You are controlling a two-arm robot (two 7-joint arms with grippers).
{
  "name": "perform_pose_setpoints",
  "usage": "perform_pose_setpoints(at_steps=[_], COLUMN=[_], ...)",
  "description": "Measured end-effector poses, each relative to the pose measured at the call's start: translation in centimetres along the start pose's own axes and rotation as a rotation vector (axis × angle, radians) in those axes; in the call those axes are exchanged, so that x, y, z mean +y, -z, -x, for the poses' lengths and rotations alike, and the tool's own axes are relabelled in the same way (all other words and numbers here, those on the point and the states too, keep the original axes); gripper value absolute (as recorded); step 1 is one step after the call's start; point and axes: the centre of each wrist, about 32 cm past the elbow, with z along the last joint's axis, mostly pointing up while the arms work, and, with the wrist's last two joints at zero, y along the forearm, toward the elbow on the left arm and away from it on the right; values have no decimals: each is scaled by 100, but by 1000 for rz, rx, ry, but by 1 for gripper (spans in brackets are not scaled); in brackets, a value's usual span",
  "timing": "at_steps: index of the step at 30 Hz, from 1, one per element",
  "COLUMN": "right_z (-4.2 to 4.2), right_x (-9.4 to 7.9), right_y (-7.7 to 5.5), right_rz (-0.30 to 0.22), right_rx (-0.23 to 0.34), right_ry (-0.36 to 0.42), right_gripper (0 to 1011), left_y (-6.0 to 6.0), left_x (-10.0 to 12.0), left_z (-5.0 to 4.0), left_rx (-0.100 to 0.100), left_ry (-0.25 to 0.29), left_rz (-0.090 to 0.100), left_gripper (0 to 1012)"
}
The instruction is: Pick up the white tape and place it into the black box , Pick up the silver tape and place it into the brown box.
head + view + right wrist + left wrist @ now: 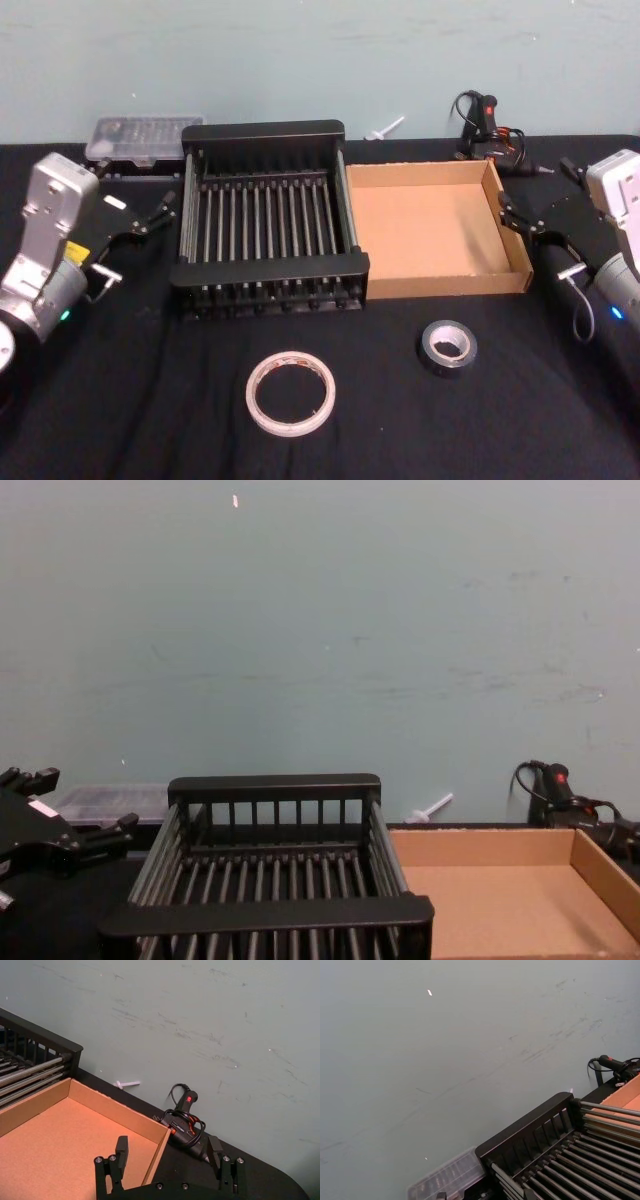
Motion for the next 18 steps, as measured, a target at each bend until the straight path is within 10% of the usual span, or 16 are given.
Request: perform_pose_setpoints(at_steps=[18], right_z=[0], right_x=[0], right_y=[0], right_rz=[0], right_rx=[0], right_ry=[0], right_gripper=[1002], left_y=[0], left_x=[0], left_z=[0], left_rx=[0], left_ry=[0], left_rz=[0], left_gripper=[1001])
